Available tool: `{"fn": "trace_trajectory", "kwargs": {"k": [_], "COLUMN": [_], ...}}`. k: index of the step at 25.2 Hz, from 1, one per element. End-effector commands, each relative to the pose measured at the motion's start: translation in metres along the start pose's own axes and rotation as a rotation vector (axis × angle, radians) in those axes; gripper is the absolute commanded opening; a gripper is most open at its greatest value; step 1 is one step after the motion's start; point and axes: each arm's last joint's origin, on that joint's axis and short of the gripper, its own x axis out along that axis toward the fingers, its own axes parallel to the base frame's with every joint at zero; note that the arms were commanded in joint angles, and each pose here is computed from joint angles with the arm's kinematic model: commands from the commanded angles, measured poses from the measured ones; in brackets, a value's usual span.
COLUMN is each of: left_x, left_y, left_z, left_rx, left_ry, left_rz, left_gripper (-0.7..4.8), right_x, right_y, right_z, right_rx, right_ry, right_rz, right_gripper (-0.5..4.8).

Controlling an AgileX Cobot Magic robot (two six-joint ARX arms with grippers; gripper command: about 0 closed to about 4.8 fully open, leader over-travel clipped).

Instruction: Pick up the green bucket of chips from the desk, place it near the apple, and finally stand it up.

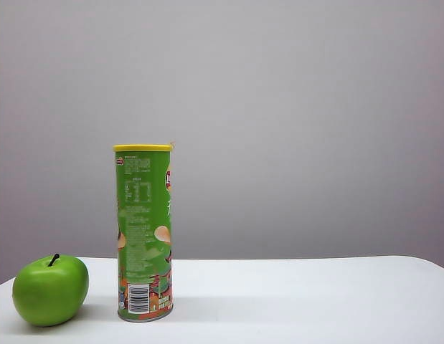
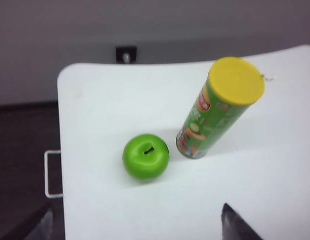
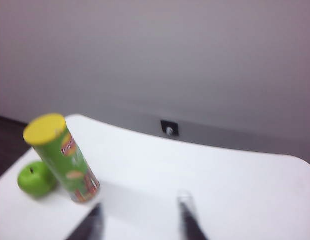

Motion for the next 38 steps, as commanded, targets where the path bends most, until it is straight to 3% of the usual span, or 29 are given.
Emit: {"fn": "trace_trajectory", "kwargs": {"k": [1, 2, 4, 5, 8, 10, 11, 13, 16, 19, 22, 24, 27, 30, 33, 38], "left_x": [-0.012, -0.016, -0.028, -0.032, -0.036, -0.038, -0.038, -0.035, -0.023, -0.007, -0.006, -0.006, -0.001, 0.009, 0.028, 0.049], "left_y": [-0.004, -0.005, -0.01, -0.012, -0.013, -0.011, -0.011, -0.011, -0.007, -0.002, -0.002, -0.002, 0.0, 0.004, 0.01, 0.017], "left_z": [-0.013, -0.015, -0.022, -0.025, -0.03, -0.034, -0.036, -0.039, -0.047, -0.057, -0.054, -0.052, -0.051, -0.055, -0.066, -0.082], "left_rx": [0.011, 0.019, 0.037, 0.023, -0.032, -0.04, -0.035, -0.031, -0.044, -0.056, -0.063, -0.056, -0.043, -0.055, -0.094, -0.111], "left_ry": [-0.14, -0.165, -0.247, -0.274, -0.31, -0.328, -0.344, -0.361, -0.363, -0.353, -0.389, -0.422, -0.474, -0.499, -0.536, -0.56], "left_rz": [0.088, 0.096, 0.103, 0.111, 0.141, 0.219, 0.233, 0.23, 0.228, 0.215, 0.2, 0.205, 0.203, 0.199, 0.185, 0.23], "left_gripper": [4.25, 4.24, 3.61, 3.57, 3.38, 3.35, 3.35, 3.03, 2.34, 2.31, 2.29, 1.99, 1.99, 1.92, 1.73, 1.4], "right_x": [-0.019, -0.024, -0.039, -0.044, -0.05, -0.051, -0.053, -0.058, -0.068, -0.077, -0.08, -0.075, -0.054, -0.027, 0.012, 0.032], "right_y": [-0.007, -0.008, -0.01, -0.01, -0.013, -0.015, -0.017, -0.018, -0.02, -0.02, -0.021, -0.022, -0.021, -0.018, -0.021, -0.031], "right_z": [-0.005, -0.005, -0.004, -0.008, -0.018, -0.022, -0.023, -0.021, -0.019, -0.027, -0.032, -0.035, -0.042, -0.051, -0.09, -0.127], "right_rx": [-0.011, -0.006, -0.02, -0.027, -0.057, -0.094, -0.11, -0.105, -0.082, -0.059, -0.064, -0.081, -0.107, -0.076, -0.024, 0.031], "right_ry": [-0.021, -0.047, -0.115, -0.107, -0.033, 0.001, -0.011, -0.063, -0.139, -0.13, -0.108, -0.12, -0.196, -0.34, -0.508, -0.459], "right_rz": [-0.088, -0.102, -0.074, -0.054, -0.054, -0.104, -0.174, -0.19, -0.179, -0.094, -0.083, -0.122, -0.177, -0.152, -0.184, -0.236], "right_gripper": [1.98, 1.97, 1.27, 1.01, 0.84, 0.84, 0.83, 0.79, 0.74, 0.55, 0.53, 0.53, 0.53, 0.53, 0.53, 0.53]}}
